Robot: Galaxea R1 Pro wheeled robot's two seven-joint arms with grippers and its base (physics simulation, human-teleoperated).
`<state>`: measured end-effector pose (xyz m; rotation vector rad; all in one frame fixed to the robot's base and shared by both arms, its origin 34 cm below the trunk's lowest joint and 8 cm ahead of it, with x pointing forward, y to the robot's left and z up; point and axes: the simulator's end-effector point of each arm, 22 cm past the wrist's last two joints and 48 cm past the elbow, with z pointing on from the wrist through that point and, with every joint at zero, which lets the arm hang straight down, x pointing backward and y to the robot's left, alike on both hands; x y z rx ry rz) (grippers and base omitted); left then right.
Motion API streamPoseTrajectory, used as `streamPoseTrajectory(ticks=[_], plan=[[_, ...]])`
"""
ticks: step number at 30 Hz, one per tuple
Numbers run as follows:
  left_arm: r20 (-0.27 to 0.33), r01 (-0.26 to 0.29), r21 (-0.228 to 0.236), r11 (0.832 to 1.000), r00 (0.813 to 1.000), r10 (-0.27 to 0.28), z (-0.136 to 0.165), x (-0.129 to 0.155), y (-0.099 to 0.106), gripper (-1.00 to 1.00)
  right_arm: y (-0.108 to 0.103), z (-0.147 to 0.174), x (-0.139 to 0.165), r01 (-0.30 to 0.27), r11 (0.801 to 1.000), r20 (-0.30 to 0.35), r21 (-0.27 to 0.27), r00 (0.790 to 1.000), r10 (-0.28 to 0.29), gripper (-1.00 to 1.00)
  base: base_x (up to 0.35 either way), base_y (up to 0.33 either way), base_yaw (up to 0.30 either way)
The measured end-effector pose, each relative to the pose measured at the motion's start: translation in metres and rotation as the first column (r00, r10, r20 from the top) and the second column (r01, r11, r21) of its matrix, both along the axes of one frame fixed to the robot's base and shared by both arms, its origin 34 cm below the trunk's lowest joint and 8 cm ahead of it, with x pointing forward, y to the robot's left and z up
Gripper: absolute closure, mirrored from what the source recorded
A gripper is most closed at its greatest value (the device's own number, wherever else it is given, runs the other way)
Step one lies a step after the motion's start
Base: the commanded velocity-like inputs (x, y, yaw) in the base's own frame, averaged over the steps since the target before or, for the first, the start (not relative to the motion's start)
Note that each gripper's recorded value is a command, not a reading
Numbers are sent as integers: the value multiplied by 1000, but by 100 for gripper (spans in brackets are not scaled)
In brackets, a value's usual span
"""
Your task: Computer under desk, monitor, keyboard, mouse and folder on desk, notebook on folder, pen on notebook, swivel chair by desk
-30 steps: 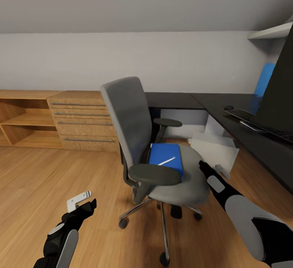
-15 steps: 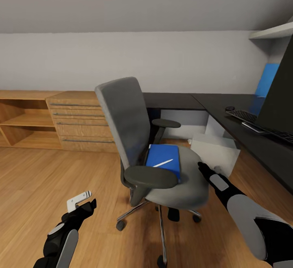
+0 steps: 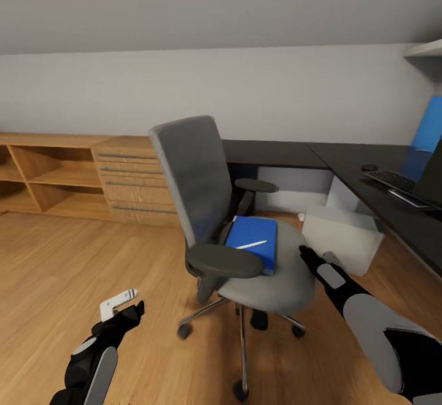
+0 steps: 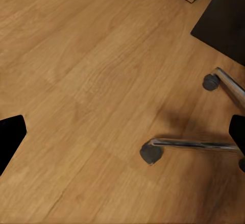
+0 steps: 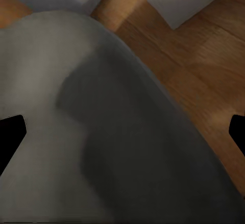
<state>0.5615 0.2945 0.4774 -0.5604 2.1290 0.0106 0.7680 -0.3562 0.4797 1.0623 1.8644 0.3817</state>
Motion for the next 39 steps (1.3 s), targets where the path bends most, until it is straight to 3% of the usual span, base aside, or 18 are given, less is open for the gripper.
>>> streamPoseTrajectory(ticks=[15,21,29,39], plan=[[-2,3,-2,1000,1000,-3,-1,0,-1,-100,-23,0,-3,22,1000,-3,-19,1000,-22,-100,92,0,260],[-9,2,-2,1000,1000,-2,-5,0,-1,-100,-22,0,0,21,1000,0,-21,1000,-21,-100,17,0,188],[-20,3,-3,1000,1000,-3,-10,-1,-1,-100,-3,-1,5,1,1000,8,-8,1000,-1,-100,38,0,168],[-32,4,-4,1000,999,-4,-16,-1,-3,-100,-10,-1,9,7,1000,17,-16,1000,-7,-100,139,0,164]])
